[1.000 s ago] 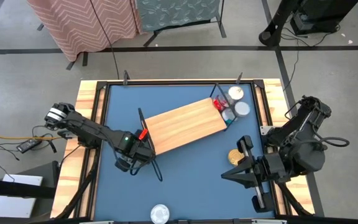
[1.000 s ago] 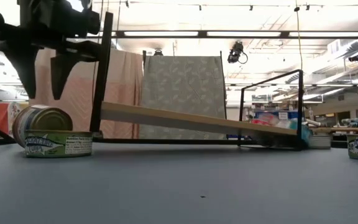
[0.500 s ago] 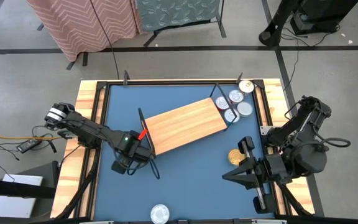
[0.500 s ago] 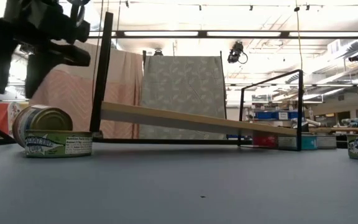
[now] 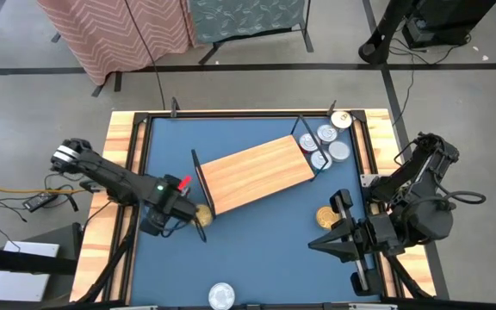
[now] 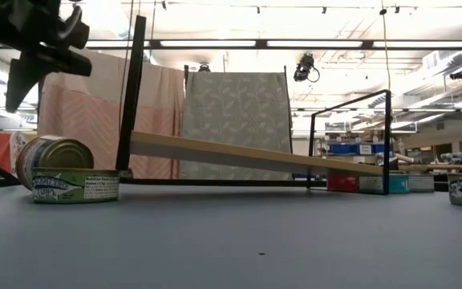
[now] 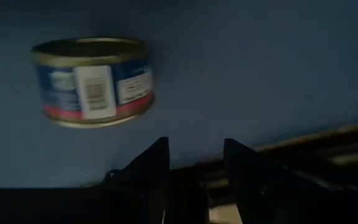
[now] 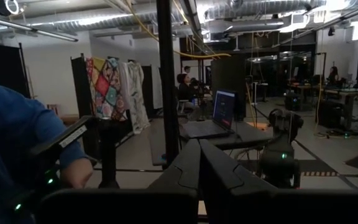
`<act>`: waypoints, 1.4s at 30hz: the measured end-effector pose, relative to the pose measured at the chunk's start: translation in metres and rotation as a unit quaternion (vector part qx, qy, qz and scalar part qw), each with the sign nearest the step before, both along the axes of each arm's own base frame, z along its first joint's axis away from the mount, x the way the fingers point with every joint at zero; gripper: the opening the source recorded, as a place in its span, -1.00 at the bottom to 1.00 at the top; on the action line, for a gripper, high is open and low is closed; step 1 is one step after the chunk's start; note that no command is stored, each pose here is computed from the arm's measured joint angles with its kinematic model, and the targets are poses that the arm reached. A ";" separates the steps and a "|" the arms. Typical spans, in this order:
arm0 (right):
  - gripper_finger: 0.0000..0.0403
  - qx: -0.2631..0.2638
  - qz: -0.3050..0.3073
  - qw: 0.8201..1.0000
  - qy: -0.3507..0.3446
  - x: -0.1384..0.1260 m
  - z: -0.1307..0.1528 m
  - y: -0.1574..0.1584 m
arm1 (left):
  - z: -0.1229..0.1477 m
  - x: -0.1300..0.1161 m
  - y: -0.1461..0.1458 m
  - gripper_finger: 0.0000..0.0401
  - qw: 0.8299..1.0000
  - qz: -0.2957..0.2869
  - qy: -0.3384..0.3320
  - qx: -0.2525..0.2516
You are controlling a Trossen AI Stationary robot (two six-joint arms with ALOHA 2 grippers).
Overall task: Stack canned seafood by type on shelf
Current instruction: Put the blue/pink tuna can on the shelf
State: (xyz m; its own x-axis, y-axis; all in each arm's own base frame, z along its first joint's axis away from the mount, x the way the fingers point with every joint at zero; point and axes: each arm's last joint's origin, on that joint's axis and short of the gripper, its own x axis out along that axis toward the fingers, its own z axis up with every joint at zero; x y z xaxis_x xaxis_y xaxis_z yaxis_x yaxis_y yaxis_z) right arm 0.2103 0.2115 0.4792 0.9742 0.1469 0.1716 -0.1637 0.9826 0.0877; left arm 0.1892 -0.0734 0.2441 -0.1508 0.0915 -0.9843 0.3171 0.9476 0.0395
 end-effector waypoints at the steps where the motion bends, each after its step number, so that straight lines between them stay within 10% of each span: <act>1: -0.93 -0.001 0.000 1.000 0.001 0.000 0.000 0.000 | 0.000 -0.004 0.002 -0.22 1.000 0.011 -0.014 -0.004; 13: -0.93 -0.008 0.000 1.000 0.007 0.000 -0.002 0.000 | -0.003 -0.022 0.003 -0.22 0.959 0.140 -0.178 -0.172; 21: -0.93 -0.008 0.000 1.000 0.006 0.000 -0.002 0.000 | -0.020 -0.010 0.003 -0.29 0.936 0.158 -0.277 -0.151; 29: -0.93 -0.004 -0.002 1.000 0.001 0.000 0.000 0.000 | -0.058 -0.012 0.004 -0.93 0.915 0.211 -0.302 -0.167; 42: -0.93 -0.011 -0.007 1.000 -0.014 0.000 0.003 -0.001 | -0.072 -0.012 0.005 -0.99 0.891 0.253 -0.331 -0.179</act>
